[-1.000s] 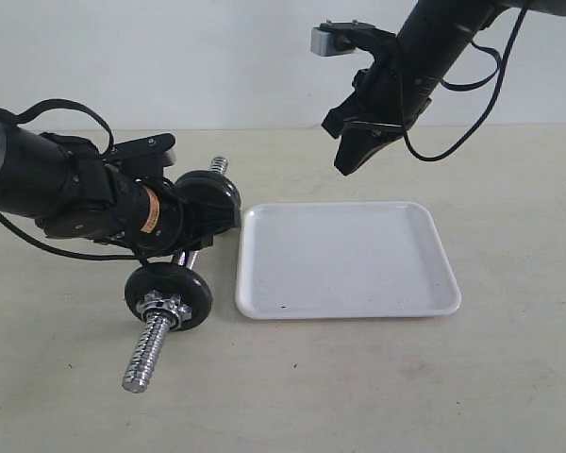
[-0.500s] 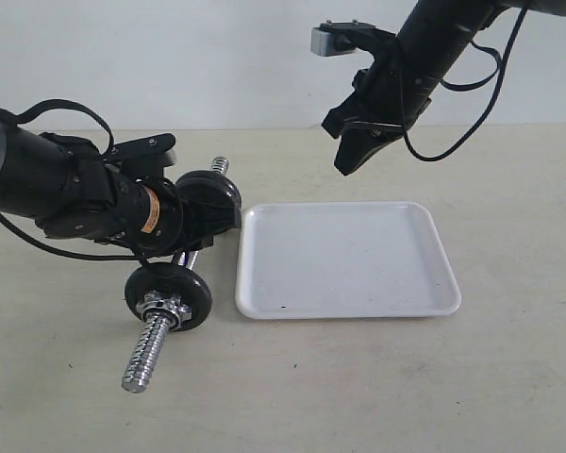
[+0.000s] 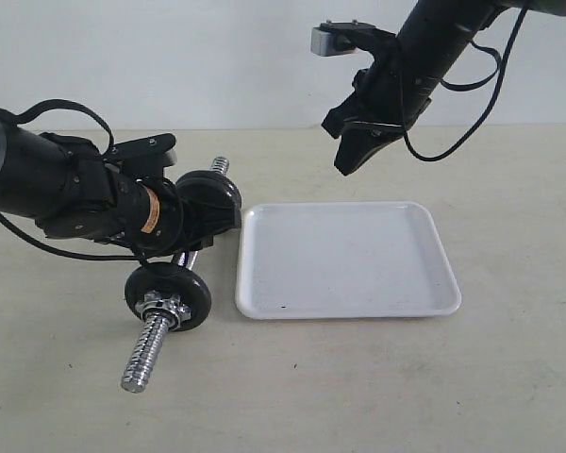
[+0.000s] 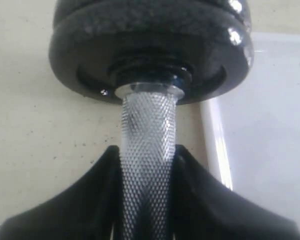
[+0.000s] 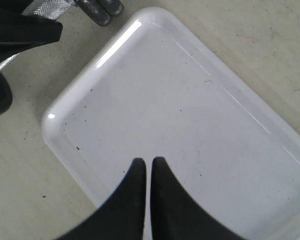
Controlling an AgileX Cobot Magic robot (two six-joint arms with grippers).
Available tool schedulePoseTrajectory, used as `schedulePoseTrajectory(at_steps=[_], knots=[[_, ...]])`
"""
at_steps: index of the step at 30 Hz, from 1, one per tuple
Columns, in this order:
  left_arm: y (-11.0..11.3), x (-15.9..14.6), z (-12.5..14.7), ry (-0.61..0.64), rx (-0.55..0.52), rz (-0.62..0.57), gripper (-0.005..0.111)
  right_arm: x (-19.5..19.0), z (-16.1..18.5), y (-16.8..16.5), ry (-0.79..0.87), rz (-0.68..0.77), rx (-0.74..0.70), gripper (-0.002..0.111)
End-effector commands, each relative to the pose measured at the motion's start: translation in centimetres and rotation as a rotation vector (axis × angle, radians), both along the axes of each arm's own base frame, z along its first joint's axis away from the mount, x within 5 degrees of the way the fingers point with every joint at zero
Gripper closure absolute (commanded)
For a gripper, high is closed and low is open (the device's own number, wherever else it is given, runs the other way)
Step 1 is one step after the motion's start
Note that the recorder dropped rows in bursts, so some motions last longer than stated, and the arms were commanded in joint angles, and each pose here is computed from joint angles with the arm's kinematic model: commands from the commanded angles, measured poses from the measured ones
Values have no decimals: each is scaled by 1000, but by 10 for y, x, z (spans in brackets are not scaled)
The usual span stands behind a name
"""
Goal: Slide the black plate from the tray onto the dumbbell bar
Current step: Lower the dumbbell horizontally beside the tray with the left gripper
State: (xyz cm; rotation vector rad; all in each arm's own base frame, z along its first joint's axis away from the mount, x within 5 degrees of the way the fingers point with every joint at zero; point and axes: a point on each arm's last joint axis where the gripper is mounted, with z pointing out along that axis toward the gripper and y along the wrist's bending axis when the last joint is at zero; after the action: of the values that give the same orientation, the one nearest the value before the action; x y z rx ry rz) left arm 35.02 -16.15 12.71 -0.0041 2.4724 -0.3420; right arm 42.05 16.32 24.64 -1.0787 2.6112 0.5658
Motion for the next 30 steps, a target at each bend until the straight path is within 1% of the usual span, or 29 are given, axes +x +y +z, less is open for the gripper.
schedulePoseTrajectory(at_steps=[1, 4, 7, 30], knots=[[-13, 7, 37, -131, -122, -74, 94, -2, 6, 0, -12, 7, 2, 109], [-13, 7, 37, -131, -122, -74, 80, -2, 6, 0, -12, 7, 2, 109], [-12, 7, 36, -129, -119, -72, 72, -2, 6, 0, -12, 7, 2, 109], [-11, 7, 35, -125, -97, -69, 72, -1, 6, 0, -13, 7, -3, 109]])
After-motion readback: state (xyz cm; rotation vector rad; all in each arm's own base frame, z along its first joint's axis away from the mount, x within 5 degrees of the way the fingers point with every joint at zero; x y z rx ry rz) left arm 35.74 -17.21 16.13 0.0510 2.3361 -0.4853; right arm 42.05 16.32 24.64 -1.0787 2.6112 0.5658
